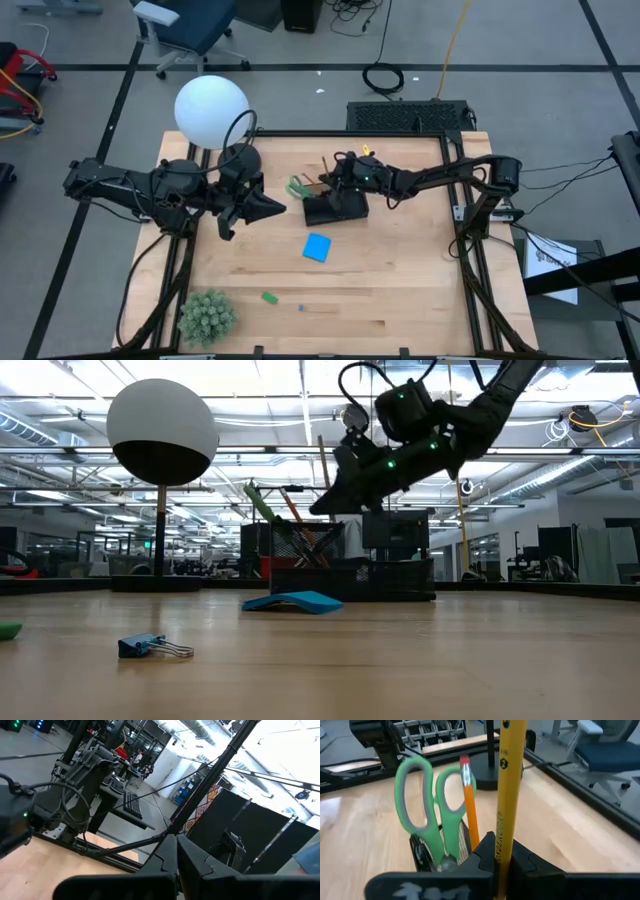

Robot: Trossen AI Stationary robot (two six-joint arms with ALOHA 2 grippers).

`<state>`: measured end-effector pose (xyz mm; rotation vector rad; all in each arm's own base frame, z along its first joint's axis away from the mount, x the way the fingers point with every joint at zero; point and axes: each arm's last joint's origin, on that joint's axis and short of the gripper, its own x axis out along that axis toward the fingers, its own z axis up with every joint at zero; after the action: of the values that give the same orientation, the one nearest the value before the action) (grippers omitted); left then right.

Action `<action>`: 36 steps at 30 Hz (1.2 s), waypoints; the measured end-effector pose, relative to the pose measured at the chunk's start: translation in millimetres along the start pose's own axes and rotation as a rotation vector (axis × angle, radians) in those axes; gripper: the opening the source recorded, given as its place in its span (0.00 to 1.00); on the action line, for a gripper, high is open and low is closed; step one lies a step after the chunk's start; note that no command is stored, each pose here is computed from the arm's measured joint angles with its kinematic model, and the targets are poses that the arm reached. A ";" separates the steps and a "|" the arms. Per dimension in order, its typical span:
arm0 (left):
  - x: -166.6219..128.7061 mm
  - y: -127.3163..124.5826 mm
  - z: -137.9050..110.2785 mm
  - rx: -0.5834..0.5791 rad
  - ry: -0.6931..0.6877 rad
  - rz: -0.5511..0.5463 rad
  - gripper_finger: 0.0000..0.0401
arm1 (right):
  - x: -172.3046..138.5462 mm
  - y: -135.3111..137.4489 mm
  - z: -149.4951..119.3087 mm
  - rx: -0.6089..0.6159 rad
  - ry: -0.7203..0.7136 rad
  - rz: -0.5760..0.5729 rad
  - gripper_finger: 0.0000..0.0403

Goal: Pick and place office supplies into organizer
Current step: Put the yellow pencil into the black desk organizer, then put the blue sticky notes into the black desk organizer

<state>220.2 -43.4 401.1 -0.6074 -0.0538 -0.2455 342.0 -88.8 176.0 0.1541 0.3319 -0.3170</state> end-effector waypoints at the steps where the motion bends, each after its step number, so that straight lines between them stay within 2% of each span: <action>1: 0.0 0.0 0.0 0.001 0.000 0.000 0.01 | -0.9 -0.4 -3.1 0.006 0.003 -0.001 0.01; 11: 0.0 0.2 0.2 0.015 -0.001 0.001 0.03 | -4.4 -1.2 -7.9 0.038 -0.046 0.006 0.03; 16: 0.0 0.2 0.2 0.022 -0.001 0.001 0.00 | -4.6 -0.8 -4.8 0.027 -0.078 0.009 0.10; 26: 0.0 0.2 0.2 0.023 -0.001 0.001 0.05 | -6.2 -0.6 -2.3 0.030 -0.086 0.011 0.31; 36: -0.2 4.8 3.1 0.071 -0.012 0.022 0.01 | -27.1 3.1 28.1 0.034 -0.213 0.030 0.42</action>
<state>221.2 -37.8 401.0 -0.5386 -0.0675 -0.2180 327.1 -84.0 211.9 0.1575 0.1128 -0.3060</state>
